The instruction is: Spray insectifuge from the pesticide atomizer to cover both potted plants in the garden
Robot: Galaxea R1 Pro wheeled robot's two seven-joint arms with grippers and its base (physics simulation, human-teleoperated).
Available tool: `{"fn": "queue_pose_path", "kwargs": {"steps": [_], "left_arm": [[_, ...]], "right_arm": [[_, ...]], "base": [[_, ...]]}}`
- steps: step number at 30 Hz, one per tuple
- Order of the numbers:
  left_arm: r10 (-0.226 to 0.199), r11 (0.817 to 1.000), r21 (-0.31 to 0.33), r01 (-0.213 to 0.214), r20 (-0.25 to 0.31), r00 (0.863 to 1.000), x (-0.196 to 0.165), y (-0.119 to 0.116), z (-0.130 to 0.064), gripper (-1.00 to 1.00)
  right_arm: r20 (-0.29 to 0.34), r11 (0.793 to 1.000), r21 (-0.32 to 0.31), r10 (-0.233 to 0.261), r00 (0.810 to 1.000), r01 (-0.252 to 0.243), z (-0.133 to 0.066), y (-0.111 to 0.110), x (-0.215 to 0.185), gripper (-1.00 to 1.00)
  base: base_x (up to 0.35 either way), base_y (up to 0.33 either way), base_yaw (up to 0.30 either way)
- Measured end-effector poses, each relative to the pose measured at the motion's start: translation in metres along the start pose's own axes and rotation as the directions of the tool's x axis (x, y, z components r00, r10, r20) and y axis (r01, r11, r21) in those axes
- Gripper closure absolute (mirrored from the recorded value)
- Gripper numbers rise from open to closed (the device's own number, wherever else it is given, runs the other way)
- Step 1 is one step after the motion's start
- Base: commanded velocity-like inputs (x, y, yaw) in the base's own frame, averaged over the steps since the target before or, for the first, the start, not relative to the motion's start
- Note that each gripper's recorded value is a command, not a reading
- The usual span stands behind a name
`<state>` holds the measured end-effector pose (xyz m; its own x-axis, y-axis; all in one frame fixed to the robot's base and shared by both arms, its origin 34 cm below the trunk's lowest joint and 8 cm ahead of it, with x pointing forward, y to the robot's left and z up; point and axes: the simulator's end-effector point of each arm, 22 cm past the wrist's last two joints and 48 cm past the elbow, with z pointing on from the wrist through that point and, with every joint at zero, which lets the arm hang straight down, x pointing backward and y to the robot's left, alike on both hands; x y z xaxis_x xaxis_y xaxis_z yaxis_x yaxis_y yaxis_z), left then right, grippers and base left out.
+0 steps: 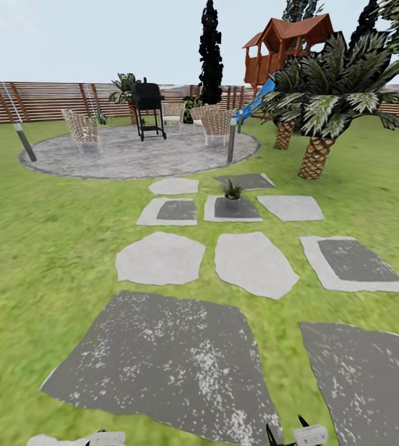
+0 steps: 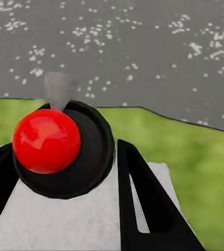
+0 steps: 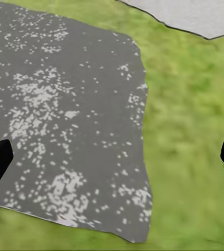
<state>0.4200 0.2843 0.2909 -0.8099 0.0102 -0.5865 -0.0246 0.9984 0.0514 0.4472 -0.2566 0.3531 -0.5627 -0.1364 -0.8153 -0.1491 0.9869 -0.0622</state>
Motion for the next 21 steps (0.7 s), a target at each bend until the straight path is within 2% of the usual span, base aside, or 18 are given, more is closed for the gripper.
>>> {"fn": "queue_pose_path", "kwargs": {"steps": [21], "left_arm": [[0.001,1.0,0.001,-0.001,-0.001,1.0,0.0002,-0.0005,0.0,1.0]], "right_arm": [[-0.001,1.0,-0.001,0.0,1.0,0.0,-0.0002,0.0009,0.0006,-1.0]], "base": [[0.338,0.0,0.0]]}}
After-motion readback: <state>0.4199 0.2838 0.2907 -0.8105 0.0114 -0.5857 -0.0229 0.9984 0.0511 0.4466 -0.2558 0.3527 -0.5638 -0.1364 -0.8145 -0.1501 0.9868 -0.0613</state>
